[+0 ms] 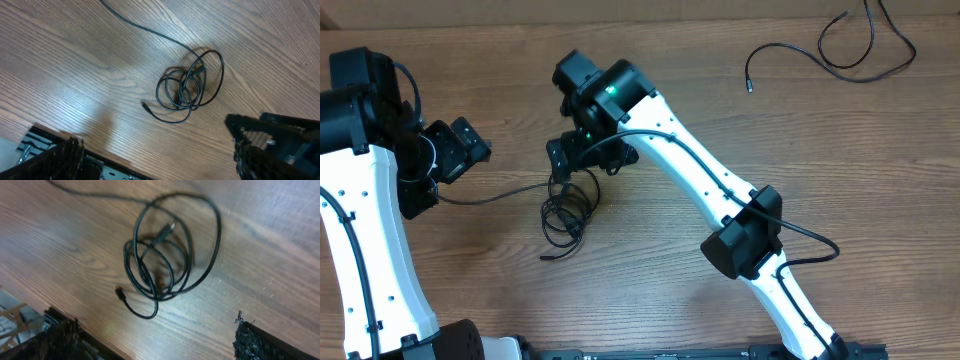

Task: Untangle cables
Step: 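Lower the right gripper and grasp a loop of the bundle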

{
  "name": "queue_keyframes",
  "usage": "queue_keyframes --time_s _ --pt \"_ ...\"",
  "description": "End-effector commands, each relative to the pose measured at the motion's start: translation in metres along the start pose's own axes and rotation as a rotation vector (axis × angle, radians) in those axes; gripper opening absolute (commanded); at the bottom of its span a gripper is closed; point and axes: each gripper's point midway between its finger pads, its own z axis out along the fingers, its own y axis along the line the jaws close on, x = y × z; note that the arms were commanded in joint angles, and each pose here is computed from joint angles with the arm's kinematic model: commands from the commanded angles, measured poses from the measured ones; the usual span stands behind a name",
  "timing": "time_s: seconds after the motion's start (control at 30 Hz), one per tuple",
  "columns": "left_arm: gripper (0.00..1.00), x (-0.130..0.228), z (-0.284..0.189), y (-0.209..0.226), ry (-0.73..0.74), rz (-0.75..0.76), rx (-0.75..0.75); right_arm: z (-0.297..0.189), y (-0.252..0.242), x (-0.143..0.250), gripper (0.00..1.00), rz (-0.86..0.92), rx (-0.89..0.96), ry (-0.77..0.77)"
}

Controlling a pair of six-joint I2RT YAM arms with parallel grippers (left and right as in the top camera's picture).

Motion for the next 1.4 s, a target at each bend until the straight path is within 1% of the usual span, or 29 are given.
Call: queue_keyframes --time_s 0.0,0.17,0.37,0.5,0.63,0.7,0.77,0.87,1.13,1.2,1.27,1.3,1.37 --pt "1.00 0.001 0.004 0.003 0.016 0.038 -0.012 0.009 -0.009 0.004 1.00 0.019 0.033 0.031" --pt "1.00 0.014 0.006 0.009 0.031 0.088 -0.018 0.007 -0.016 0.010 1.00 0.034 0.051 0.057" --pt "0.99 0.053 0.006 0.028 0.040 0.077 -0.020 0.007 -0.016 0.005 1.00 0.031 0.046 0.041" --pt "1.00 0.077 0.000 0.039 0.003 0.072 -0.006 0.009 -0.012 0.004 1.00 0.020 0.040 0.030" --pt "0.99 0.093 -0.006 0.048 -0.056 0.021 0.010 0.010 -0.008 0.005 1.00 0.013 0.040 0.031" --pt "1.00 0.095 -0.006 0.055 -0.091 -0.006 -0.007 0.010 -0.008 0.005 1.00 0.012 0.040 0.032" --pt "0.99 0.095 -0.004 0.067 -0.123 -0.050 -0.058 0.011 -0.006 0.006 1.00 0.011 0.040 0.033" --pt "1.00 0.094 0.004 0.077 -0.137 -0.078 -0.105 0.011 -0.006 0.006 1.00 0.009 0.040 0.033" --pt "1.00 0.083 0.024 0.070 -0.063 -0.056 -0.119 0.014 -0.006 0.007 1.00 -0.001 0.050 0.034" --pt "1.00 0.080 0.031 0.059 -0.021 -0.020 -0.077 0.018 -0.004 0.009 0.91 -0.023 0.053 0.044" --pt "1.00 0.078 0.038 0.052 0.014 -0.020 -0.050 0.027 -0.001 0.013 0.81 -0.045 0.056 0.058" --pt "1.00 0.076 0.040 0.049 0.027 -0.021 -0.046 0.032 0.000 0.015 0.78 -0.049 0.058 0.066" --pt "1.00 0.073 0.047 0.049 0.055 -0.026 -0.059 0.046 0.002 0.021 0.76 -0.058 0.065 0.090"
